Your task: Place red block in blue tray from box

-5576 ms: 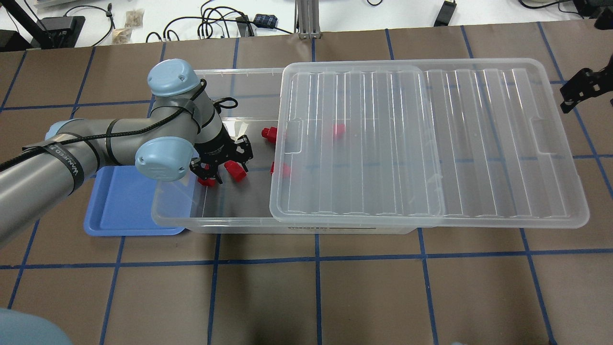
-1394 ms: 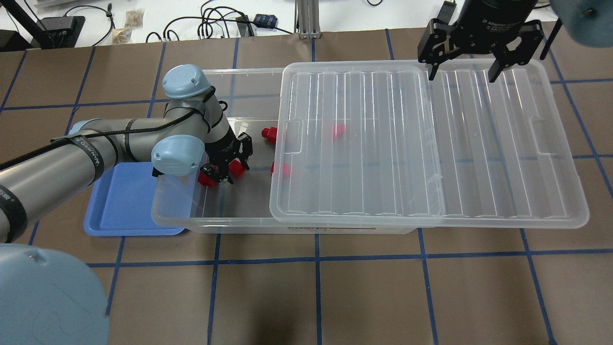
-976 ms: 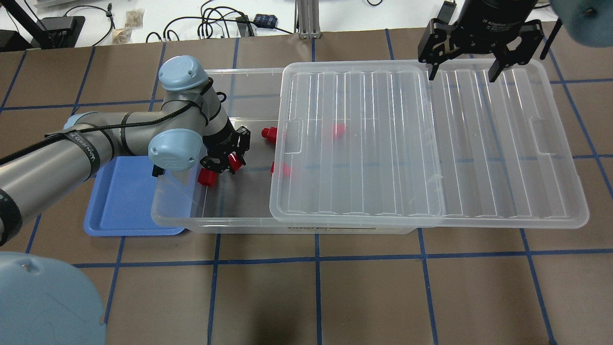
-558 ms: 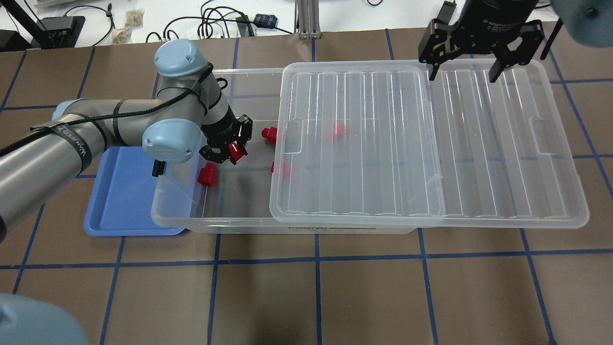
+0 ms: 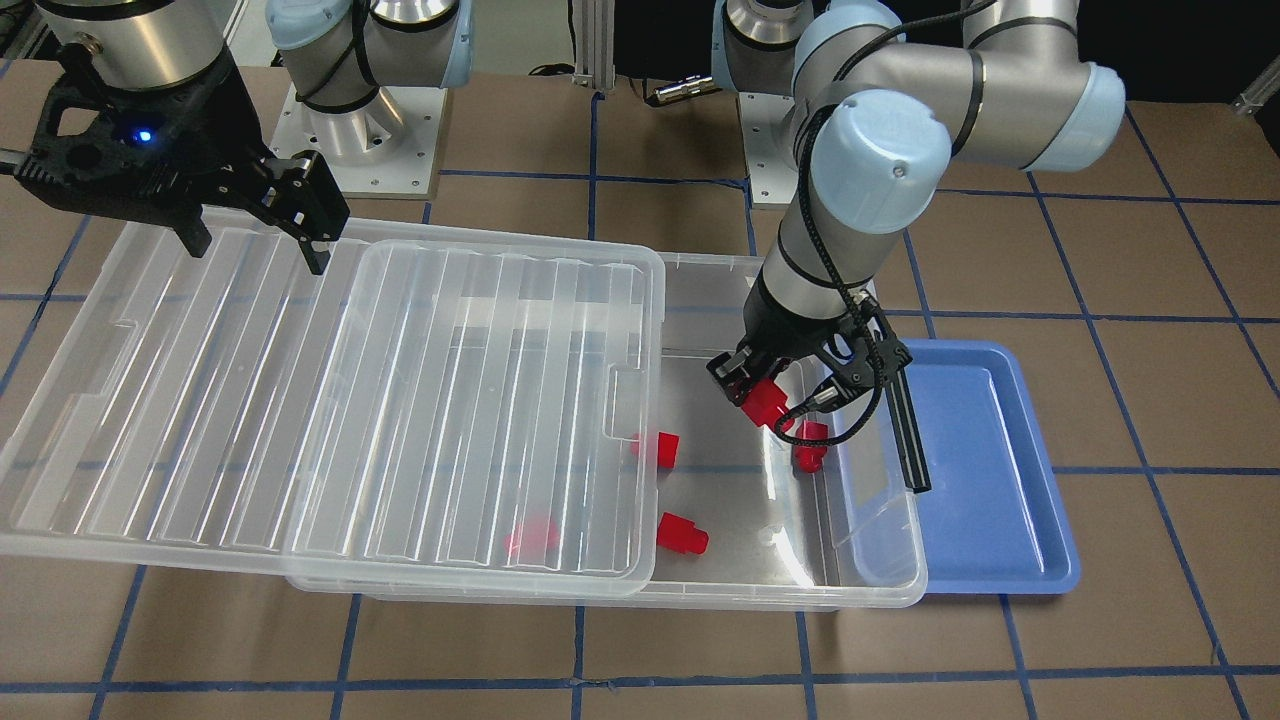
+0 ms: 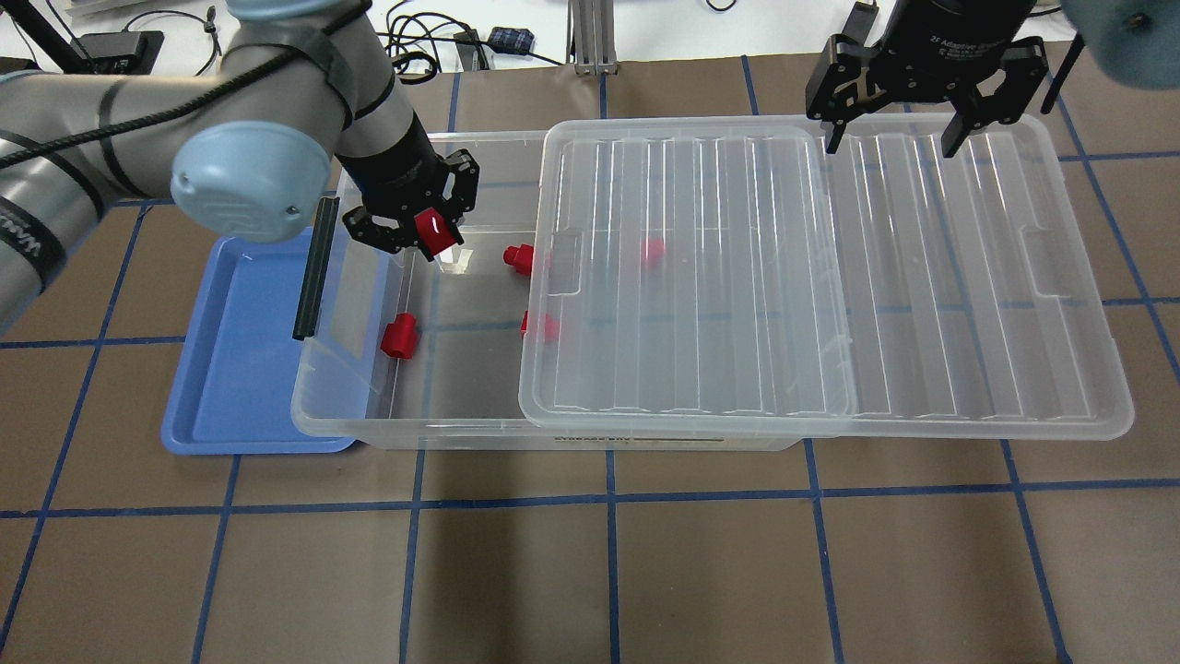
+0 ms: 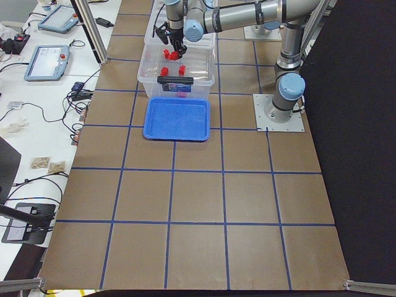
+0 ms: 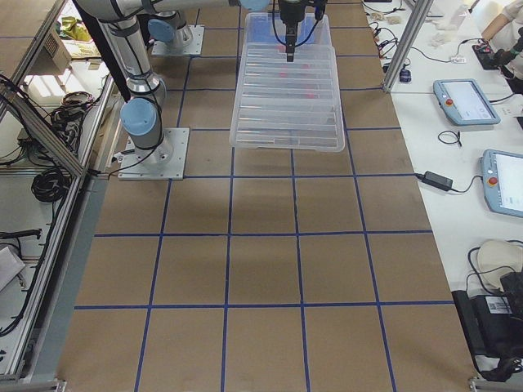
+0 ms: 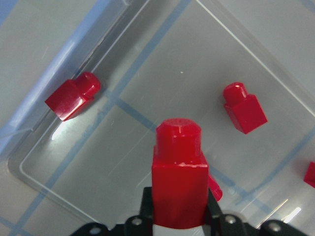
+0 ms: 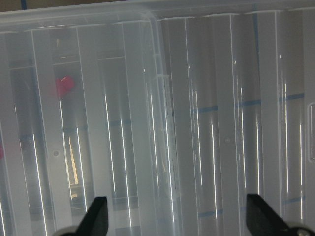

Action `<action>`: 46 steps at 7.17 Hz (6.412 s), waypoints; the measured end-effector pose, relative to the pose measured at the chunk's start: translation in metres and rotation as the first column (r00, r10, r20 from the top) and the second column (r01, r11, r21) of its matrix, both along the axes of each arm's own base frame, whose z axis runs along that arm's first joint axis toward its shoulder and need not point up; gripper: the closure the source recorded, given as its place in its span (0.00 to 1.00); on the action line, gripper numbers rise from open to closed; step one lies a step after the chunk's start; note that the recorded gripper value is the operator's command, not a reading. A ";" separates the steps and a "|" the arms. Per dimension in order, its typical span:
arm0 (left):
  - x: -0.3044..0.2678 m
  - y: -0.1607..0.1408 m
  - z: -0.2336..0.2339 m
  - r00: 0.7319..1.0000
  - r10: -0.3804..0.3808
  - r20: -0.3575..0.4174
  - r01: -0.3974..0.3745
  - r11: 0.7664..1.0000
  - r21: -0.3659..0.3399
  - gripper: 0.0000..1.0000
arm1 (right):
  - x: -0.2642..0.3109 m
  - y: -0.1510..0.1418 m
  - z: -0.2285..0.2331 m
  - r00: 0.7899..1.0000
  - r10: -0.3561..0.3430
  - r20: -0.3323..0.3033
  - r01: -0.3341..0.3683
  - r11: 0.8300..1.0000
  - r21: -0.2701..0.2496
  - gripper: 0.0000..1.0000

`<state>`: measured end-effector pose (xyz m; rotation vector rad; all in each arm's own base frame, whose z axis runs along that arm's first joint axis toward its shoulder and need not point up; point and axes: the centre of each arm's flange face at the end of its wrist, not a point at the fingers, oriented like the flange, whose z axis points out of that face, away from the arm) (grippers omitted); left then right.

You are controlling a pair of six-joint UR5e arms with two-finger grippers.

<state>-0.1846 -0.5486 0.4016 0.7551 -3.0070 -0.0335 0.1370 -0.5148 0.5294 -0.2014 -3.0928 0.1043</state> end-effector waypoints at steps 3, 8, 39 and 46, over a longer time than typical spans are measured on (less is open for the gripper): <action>0.116 -0.012 0.032 0.984 -0.175 0.033 0.174 0.984 0.029 1.00 | 0.000 -0.001 0.000 1.000 0.000 0.001 0.000 1.000 0.000 0.00; 0.292 -0.009 -0.034 0.940 -0.335 -0.063 0.339 0.936 0.091 1.00 | 0.000 -0.001 -0.002 1.000 0.000 0.003 0.000 1.000 0.004 0.00; 0.103 0.037 0.059 0.849 -0.529 0.002 0.528 0.848 0.043 0.00 | -0.331 0.027 -0.176 0.987 0.160 0.025 -0.162 0.983 0.086 0.00; 0.102 0.042 0.058 0.856 -0.518 -0.002 0.517 0.854 0.049 0.00 | -0.298 0.021 -0.178 0.987 0.147 0.063 -0.150 0.987 0.054 0.00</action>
